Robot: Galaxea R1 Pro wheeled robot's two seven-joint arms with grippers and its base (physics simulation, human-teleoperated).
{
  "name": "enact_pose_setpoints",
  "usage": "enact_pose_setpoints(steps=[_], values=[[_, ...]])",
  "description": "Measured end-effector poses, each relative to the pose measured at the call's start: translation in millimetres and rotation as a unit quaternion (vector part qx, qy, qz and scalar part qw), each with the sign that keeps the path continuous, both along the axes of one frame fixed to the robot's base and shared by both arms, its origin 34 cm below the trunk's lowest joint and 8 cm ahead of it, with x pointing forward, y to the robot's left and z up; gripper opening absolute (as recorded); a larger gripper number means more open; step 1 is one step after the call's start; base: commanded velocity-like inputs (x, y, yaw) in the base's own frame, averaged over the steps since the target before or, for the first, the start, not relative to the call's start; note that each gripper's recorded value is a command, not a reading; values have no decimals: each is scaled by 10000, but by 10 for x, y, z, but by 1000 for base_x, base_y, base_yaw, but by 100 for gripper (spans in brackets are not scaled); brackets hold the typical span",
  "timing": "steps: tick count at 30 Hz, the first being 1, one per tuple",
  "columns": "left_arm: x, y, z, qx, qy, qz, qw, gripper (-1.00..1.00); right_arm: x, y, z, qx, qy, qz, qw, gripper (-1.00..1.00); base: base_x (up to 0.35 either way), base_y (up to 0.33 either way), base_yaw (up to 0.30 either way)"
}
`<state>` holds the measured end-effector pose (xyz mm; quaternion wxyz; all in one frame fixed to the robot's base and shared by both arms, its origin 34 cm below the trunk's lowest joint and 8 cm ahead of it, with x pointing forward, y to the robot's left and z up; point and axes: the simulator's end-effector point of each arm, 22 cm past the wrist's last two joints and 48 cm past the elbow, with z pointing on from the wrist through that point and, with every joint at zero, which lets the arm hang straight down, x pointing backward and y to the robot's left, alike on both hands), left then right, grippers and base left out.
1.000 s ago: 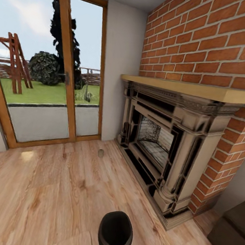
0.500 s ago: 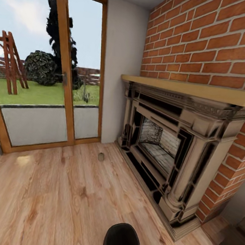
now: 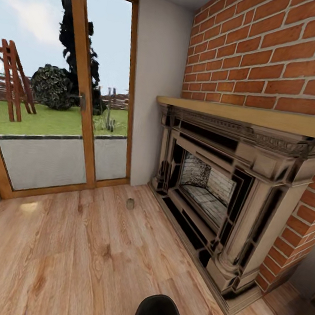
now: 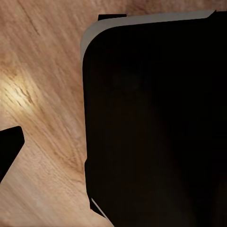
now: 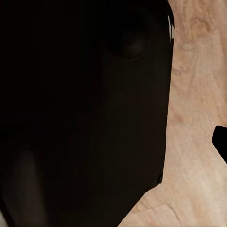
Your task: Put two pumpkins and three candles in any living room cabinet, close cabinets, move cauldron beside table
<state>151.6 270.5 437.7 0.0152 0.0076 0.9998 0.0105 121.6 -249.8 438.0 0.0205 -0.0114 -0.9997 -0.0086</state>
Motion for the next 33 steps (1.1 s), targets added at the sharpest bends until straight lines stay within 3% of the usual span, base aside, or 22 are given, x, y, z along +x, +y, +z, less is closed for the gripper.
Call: enact_pose_setpoints(steps=[17, 21, 22, 26, 28, 31, 32, 33], values=[[68, -4, 3, -8, -149, 4, 9999, 100, -2, 70, 0, -8, 9, 30, 10000, 100, 62, -21, 0], [112, -22, 3, -47, -186, 24, 9998, 100, 254, 90, -2, 16, -401, 12, 9992, 100, 3, -1, 0], [273, -51, 8, -112, -320, 36, 9994, 100, 626, 108, 23, 30, -966, 16, 9953, 100, 1, 0, 0], [603, -75, 34, -179, -497, 42, 9986, 100, 1091, 282, 99, 138, -1574, -5, 9874, 100, 0, 0, 0], [953, -89, 94, -209, -671, 44, 9975, 100, 1373, 446, 168, 242, -1866, -38, 9821, 100, 0, 0, 0], [1793, -148, 384, -343, -1169, 11, 9926, 100, 1794, 558, 293, 316, -2147, -66, 9762, 100, 0, 0, 0], [2095, -178, 569, -407, -1279, -27, 9909, 100, 1990, 582, 363, 337, -2192, -69, 9751, 100, 0, 0, 0], [2481, -196, 820, -439, -1602, -48, 9861, 100, 2119, 591, 418, 347, -2228, -72, 9742, 100, 0, 0, 0]])
